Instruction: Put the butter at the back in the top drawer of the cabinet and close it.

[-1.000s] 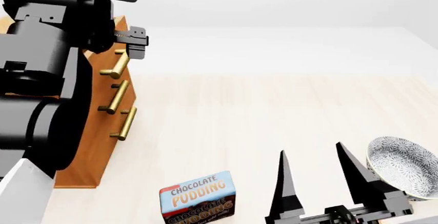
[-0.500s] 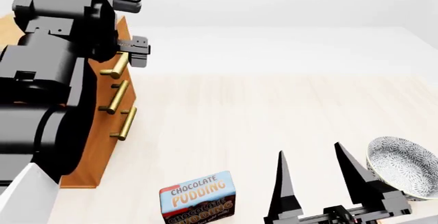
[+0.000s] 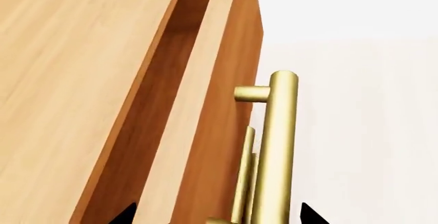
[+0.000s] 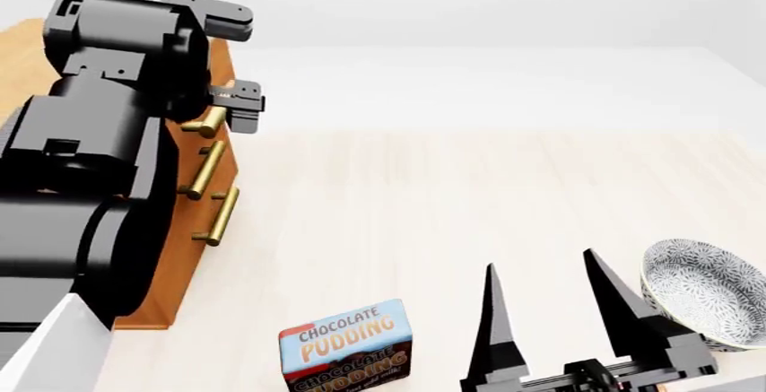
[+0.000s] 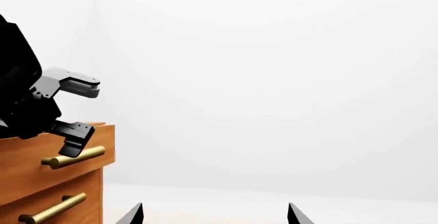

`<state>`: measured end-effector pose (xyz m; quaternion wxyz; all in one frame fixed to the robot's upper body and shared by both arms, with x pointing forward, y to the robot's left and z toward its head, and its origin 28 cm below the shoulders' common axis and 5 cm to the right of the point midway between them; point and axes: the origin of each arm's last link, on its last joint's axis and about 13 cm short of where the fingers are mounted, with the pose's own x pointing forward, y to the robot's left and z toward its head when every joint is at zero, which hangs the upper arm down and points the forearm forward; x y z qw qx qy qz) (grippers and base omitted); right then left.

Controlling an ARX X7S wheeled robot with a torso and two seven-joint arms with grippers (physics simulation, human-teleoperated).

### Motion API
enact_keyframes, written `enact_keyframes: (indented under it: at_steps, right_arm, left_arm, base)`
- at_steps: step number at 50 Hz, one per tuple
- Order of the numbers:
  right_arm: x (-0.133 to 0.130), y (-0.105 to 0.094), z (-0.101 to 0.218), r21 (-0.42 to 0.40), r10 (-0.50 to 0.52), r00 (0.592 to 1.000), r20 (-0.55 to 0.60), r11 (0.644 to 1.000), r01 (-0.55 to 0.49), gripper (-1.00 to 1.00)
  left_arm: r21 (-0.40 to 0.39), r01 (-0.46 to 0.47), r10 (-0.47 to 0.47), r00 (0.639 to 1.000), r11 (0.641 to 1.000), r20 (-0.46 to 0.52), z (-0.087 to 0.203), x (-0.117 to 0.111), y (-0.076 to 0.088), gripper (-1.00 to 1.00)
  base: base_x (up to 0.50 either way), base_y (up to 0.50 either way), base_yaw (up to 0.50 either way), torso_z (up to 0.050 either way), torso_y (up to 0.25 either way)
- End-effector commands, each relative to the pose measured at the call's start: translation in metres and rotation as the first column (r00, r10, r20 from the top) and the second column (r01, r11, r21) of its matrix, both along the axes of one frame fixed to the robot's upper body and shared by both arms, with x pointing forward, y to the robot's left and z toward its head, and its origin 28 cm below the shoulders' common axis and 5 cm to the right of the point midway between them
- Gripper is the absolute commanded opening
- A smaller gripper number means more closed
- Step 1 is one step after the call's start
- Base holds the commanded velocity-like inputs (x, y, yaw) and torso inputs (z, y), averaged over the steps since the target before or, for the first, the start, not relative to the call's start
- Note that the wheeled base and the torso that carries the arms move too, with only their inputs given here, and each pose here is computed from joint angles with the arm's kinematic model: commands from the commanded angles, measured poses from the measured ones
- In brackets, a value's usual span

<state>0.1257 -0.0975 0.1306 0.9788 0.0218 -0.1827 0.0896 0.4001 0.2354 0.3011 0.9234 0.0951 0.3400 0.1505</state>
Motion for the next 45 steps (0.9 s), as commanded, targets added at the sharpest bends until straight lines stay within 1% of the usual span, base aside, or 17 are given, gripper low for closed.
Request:
enact_keyframes:
  at_steps: [1,3,5,8,12,24,35,45]
  right_arm:
    - [0.000,0.001,0.000,0.000,0.002,1.000,0.001,1.000,-0.002,1.00]
    - [0.000,0.002,0.000,-0.001,0.003,1.000,0.001,1.000,-0.003,1.00]
    - [0.000,0.002,0.001,-0.002,0.005,1.000,0.002,1.000,-0.004,1.00]
    - [0.000,0.003,0.001,-0.003,0.006,1.000,0.001,1.000,-0.006,1.00]
    - [0.000,0.004,0.001,-0.005,0.008,1.000,0.001,1.000,-0.008,1.00]
    - [0.000,0.004,-0.002,-0.003,0.010,1.000,-0.005,1.000,-0.010,1.00]
    - [0.000,0.002,-0.003,0.001,0.009,1.000,-0.008,1.000,-0.009,1.00]
    - [0.001,0.002,-0.006,0.002,0.016,1.000,-0.014,1.000,-0.016,1.00]
  left_arm:
    - [-0.177,0.090,-0.103,0.993,0.980,-0.062,-0.011,-0.002,-0.016,1.00]
    - [-0.218,0.097,-0.115,0.991,0.971,-0.071,-0.010,-0.003,-0.018,1.00]
    - [-0.238,0.105,-0.126,0.989,0.966,-0.074,-0.009,-0.003,-0.021,1.00]
    - [-0.253,0.114,-0.137,0.988,0.961,-0.077,-0.008,-0.004,-0.023,1.00]
    - [-0.270,0.136,-0.162,0.984,0.953,-0.074,-0.004,-0.005,-0.032,1.00]
    - [-0.253,0.189,-0.213,0.974,0.949,-0.071,-0.004,-0.007,-0.050,1.00]
    - [-0.234,0.220,-0.246,0.965,0.947,-0.086,-0.008,-0.011,-0.068,1.00]
    - [-0.204,0.294,-0.316,0.945,0.934,-0.084,-0.006,-0.019,-0.093,1.00]
  base:
    - [0.00,0.00,0.00,0.000,0.000]
    - [0.00,0.00,0.00,0.000,0.000]
    - [0.00,0.00,0.00,0.000,0.000]
    - [0.00,0.00,0.00,0.000,0.000]
    - [0.00,0.00,0.00,0.000,0.000]
    - [0.00,0.00,0.00,0.000,0.000]
    - [0.00,0.00,0.00,0.000,0.000]
    - [0.00,0.00,0.00,0.000,0.000]
